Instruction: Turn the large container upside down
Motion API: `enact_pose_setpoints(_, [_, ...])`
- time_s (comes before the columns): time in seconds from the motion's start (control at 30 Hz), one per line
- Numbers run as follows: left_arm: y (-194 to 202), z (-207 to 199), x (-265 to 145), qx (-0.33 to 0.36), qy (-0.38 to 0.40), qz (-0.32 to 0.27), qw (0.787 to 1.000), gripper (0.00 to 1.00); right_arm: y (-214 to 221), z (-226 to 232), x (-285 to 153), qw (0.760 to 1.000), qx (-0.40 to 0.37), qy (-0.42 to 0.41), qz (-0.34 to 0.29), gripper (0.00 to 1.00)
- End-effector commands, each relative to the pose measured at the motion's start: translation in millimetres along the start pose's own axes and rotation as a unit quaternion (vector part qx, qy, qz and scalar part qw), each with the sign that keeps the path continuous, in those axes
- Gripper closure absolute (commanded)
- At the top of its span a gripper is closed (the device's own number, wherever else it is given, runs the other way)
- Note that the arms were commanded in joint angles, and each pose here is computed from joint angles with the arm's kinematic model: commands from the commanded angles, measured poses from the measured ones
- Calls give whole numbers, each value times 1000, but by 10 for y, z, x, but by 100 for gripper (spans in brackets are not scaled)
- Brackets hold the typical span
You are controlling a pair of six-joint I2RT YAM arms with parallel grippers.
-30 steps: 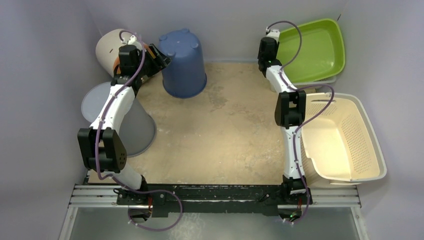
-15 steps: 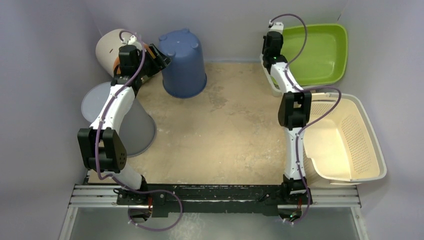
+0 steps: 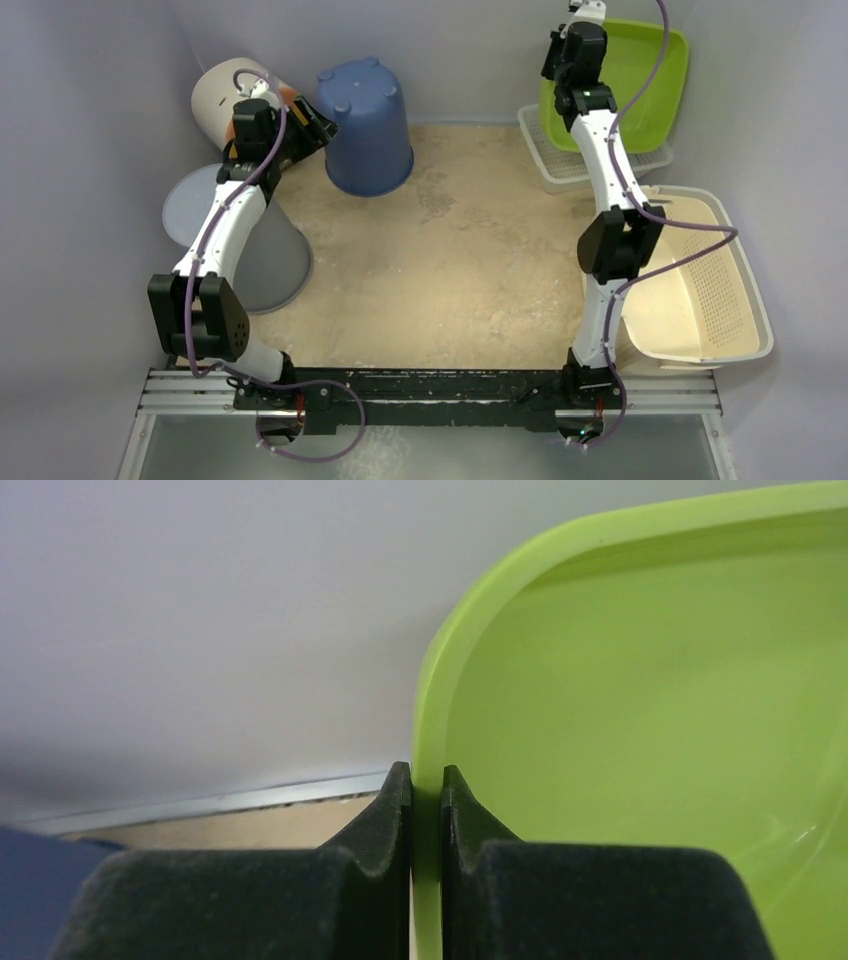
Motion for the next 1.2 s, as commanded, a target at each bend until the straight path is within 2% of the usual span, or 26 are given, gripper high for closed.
enact_pose_setpoints(0.0, [-143,-217,-186,18,16,-36,999,34,-712,269,-743,994,2,-84,-65,100])
enact_pose_setpoints(0.1, [-162,-218,-236,14,-2,-47,999,34,-867,517,-1149,988,4,-141,-64,100])
enact_pose_setpoints(0.23, [-212,-208,-322,25,-32,-65,997,34,-861,728,-1648,975,25,-220,-38,100])
enact_pose_setpoints(0.4, [-240,-182,-366,41,-72,-56,995,34,-729,693,-2221,958,58,-280,-8,100])
enact_pose_setpoints(0.47, [-235,-180,-392,41,-72,-60,995,34,-625,716,-2410,942,66,-328,8,100])
enact_pose_setpoints(0.53, [-220,-173,-413,39,-69,-63,995,34,-517,798,-2582,912,85,-401,29,100])
enact_pose_setpoints(0.6, [-193,-156,-434,38,-69,-61,995,34,-426,915,-2756,869,109,-480,50,100])
enact_pose_setpoints(0.73, [-145,-129,-509,41,-70,-61,995,34,-441,1126,-3099,793,148,-590,37,100])
enact_pose_setpoints(0.87, [-116,-123,-592,45,-73,-62,994,34,-495,1248,-3352,720,169,-672,34,100])
enact_pose_setpoints(1.0, [-127,-163,-696,48,-72,-71,994,34,-342,1385,-3523,652,190,-731,65,99])
enact_pose_setpoints(1.03, [-132,-175,-725,49,-72,-74,993,34,-333,1405,-3570,634,198,-746,53,98])
enact_pose_setpoints(1.13, [-138,-210,-795,49,-69,-79,993,34,-193,1420,-3689,563,254,-783,71,96])
enact_pose_setpoints(1.17, [-139,-224,-825,50,-67,-81,993,34,-114,1419,-3701,550,270,-786,76,96])
Point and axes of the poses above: each gripper's point midway between its finger pads, its own x axis out along the fingers, its own z axis along the line the jaws close on, y = z × x, the point moved 9 cm from there along -x, back along the fingers, and after that the axes turned 13 degrees about -x, right-handed, at the moved point
